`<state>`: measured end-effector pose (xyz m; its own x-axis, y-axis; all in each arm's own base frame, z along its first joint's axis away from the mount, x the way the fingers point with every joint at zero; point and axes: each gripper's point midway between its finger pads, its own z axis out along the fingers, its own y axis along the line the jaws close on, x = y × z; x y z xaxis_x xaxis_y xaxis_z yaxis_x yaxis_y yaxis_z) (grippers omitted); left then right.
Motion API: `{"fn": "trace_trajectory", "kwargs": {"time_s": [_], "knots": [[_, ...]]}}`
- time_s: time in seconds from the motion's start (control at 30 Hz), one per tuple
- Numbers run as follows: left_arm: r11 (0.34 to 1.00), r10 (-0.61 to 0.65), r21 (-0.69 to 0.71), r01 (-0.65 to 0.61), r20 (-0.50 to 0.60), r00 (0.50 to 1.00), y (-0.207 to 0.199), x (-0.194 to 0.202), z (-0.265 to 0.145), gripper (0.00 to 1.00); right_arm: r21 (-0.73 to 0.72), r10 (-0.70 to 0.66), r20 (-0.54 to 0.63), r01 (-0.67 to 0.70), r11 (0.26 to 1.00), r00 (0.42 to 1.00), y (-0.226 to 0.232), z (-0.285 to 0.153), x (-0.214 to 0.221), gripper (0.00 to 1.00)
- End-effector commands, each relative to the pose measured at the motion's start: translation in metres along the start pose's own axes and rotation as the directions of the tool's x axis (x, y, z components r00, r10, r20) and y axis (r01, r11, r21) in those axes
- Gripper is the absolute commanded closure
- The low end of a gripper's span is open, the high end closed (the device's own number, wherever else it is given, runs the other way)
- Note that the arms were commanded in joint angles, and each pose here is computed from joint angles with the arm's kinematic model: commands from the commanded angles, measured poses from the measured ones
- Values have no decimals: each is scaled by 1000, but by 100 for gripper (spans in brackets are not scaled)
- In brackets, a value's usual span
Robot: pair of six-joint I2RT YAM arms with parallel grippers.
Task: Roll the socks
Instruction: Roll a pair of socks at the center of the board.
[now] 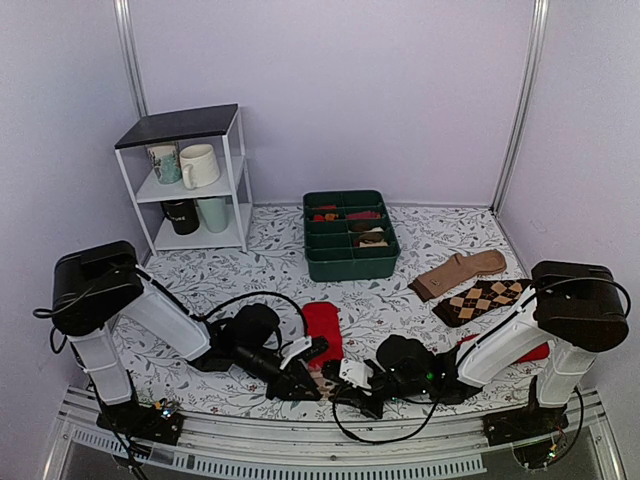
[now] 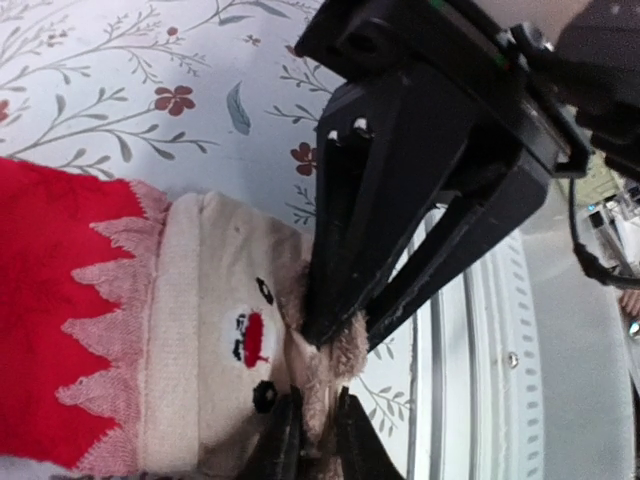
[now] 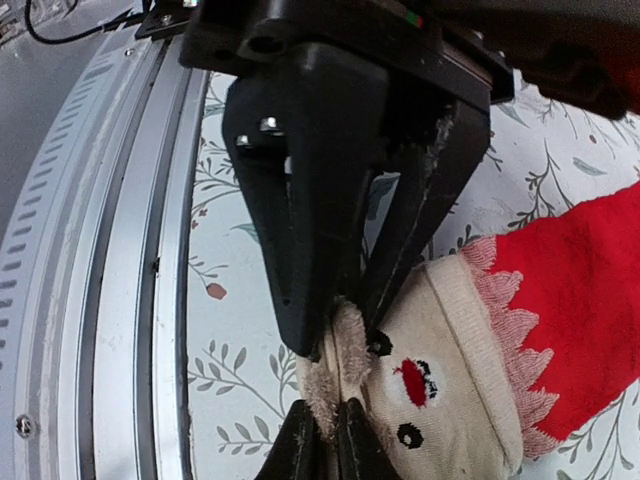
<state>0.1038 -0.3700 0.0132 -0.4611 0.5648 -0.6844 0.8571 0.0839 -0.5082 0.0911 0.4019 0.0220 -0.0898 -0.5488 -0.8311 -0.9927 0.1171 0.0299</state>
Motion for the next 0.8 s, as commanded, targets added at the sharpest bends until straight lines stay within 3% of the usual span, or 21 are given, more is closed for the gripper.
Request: {"fn": "trace_trajectory", "kwargs": {"time_s": [0.0, 0.17, 0.37, 0.63, 0.77], "knots": [[987, -8, -158, -1, -56, 998, 20, 13, -12, 78, -35, 129, -194, -138, 990, 972, 11, -3, 48, 96], [952, 184, -255, -167, 45, 982, 11, -30, -37, 65, -82, 322, -276, -356, 931, 905, 12, -3, 63, 97], [897, 313, -350, -269, 72, 947, 0, -33, -51, 63, -158, 507, -345, -581, 798, 790, 4, -11, 57, 97], [840, 483, -334, -427, 102, 870, -42, -26, -50, 63, -114, 695, -545, -863, 493, 469, -7, -15, 65, 97], [805, 532, -350, -479, 69, 844, -44, -26, -45, 62, -57, 729, -569, -903, 426, 380, -15, -11, 65, 97]]}}
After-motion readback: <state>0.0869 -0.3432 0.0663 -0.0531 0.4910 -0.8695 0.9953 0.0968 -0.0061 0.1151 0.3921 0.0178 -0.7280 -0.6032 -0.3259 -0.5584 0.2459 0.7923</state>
